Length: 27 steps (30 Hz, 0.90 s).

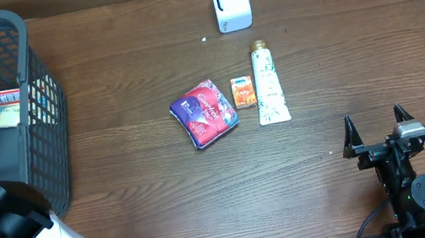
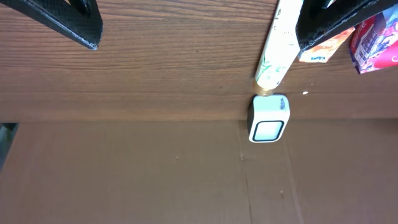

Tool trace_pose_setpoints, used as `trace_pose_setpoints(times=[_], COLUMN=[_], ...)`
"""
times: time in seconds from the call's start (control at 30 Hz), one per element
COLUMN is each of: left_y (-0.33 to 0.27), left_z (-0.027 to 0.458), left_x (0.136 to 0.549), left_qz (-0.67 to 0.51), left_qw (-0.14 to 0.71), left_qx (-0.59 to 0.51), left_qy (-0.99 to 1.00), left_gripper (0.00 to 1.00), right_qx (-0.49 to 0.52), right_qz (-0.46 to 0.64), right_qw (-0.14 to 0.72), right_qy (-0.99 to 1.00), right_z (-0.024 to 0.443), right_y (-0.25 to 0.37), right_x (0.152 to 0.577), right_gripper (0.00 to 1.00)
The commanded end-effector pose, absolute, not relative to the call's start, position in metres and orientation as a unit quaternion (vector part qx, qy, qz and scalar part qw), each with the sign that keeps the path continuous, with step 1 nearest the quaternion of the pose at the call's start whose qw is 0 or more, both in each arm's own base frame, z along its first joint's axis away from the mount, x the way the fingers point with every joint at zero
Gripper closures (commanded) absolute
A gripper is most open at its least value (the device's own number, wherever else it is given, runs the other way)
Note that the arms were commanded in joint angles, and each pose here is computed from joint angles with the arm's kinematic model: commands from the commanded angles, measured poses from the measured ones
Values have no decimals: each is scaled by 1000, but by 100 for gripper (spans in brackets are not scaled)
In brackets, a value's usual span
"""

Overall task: Scan the item barcode
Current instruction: 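Reach left gripper into basket toward the snack bag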

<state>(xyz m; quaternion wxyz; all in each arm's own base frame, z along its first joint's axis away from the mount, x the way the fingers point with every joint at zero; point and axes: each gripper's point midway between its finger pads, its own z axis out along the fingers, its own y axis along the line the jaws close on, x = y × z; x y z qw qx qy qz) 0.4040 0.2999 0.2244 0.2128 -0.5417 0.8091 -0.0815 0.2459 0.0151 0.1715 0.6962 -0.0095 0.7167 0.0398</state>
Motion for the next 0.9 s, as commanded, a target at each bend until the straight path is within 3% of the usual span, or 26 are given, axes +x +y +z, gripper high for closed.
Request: trace_pose_setpoints(times=[0.0, 0.5, 0.87], left_y=[296, 275, 264], left_z=[194, 133, 102], left_x=[402, 435, 454], left_qz=[-93, -186, -148], left_qw=[177, 189, 198], left_qx=[-534, -446, -412], left_qy=[822, 855, 877], left_gripper=[0, 0, 0], right_qx=[-8, -8, -8], right_qz=[33, 33, 33], right_qw=[698, 698, 698], right_qy=[716, 716, 716], right_z=[170, 170, 170], right_y=[13, 13, 13], right_x=[246, 246, 246], right_gripper=[0, 0, 0])
